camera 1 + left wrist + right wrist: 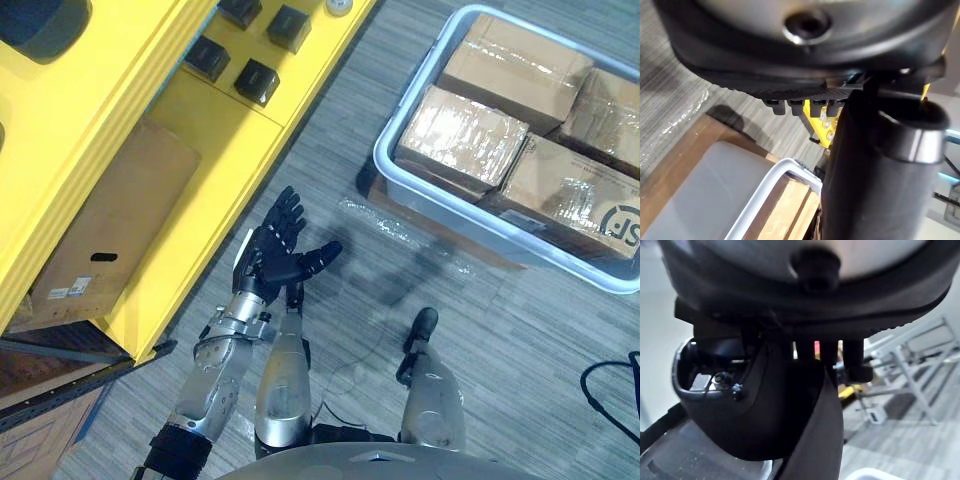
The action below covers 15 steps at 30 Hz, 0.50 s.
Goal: Walk over and take three plastic housings, then place them on the shelf
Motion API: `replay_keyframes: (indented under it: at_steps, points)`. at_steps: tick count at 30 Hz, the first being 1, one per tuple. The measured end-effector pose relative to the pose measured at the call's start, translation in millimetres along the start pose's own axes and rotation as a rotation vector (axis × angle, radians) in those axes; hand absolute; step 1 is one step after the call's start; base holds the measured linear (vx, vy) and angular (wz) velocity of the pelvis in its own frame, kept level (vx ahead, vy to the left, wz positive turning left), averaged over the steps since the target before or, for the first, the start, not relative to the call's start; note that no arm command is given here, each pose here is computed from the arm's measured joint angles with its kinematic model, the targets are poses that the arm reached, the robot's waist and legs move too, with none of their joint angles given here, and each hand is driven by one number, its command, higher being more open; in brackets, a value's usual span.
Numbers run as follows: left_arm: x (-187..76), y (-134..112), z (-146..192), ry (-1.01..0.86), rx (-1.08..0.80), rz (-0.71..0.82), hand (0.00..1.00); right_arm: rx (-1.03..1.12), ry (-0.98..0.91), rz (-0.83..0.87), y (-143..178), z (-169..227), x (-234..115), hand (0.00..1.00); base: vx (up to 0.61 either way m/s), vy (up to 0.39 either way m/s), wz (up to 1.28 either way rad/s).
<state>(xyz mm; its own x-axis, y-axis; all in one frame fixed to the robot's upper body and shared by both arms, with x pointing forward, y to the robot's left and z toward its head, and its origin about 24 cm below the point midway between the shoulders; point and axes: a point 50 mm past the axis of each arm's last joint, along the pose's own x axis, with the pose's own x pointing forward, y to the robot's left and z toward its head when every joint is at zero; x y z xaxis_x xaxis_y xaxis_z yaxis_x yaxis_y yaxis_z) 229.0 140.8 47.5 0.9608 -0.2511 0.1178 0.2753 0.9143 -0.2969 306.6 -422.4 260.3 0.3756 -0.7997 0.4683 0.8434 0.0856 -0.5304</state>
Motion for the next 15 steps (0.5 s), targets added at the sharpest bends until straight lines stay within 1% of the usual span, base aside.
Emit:
replay_keyframes:
  at_steps: [1,2,4,5,6,7,9,10,12,15]
  points:
    - [1,-2,3,-0.002,0.004,-0.014,1.00,-0.012,-0.097,-0.007,3,7,-5,0.00,0.00,-0.029,-0.11]
    - [2,-3,4,0.005,-0.021,-0.020,1.00,-0.014,-0.136,-0.012,4,10,-8,0.00,0.01,-0.027,-0.11]
    - [5,-4,0,0.052,-0.115,-0.035,1.00,-0.009,-0.271,-0.002,15,19,-25,0.00,0.03,-0.026,-0.10]
    - [6,-5,-1,0.068,-0.150,-0.040,1.00,-0.001,-0.308,0.007,21,21,-33,0.00,0.07,-0.015,-0.13]
    - [8,-7,-3,0.095,-0.216,-0.062,1.00,0.027,-0.375,0.032,32,25,-49,0.00,0.07,-0.005,-0.12]
    - [9,-10,-4,0.108,-0.247,-0.080,1.00,0.042,-0.406,0.045,37,27,-58,0.00,0.09,-0.005,-0.18]
    - [18,-26,-5,0.146,-0.403,-0.157,1.00,0.089,-0.523,0.113,54,29,-96,0.00,0.08,-0.006,-0.18]
    - [20,-30,-5,0.153,-0.433,-0.172,1.00,0.102,-0.547,0.132,57,29,-107,0.00,0.09,-0.004,-0.23]
    - [30,-46,-2,0.137,-0.522,-0.218,1.00,0.169,-0.624,0.202,67,31,-146,0.00,0.08,-0.002,-0.23]
    - [39,-60,4,0.106,-0.602,-0.249,1.00,0.200,-0.663,0.265,72,29,-175,0.00,0.03,-0.008,-0.12]
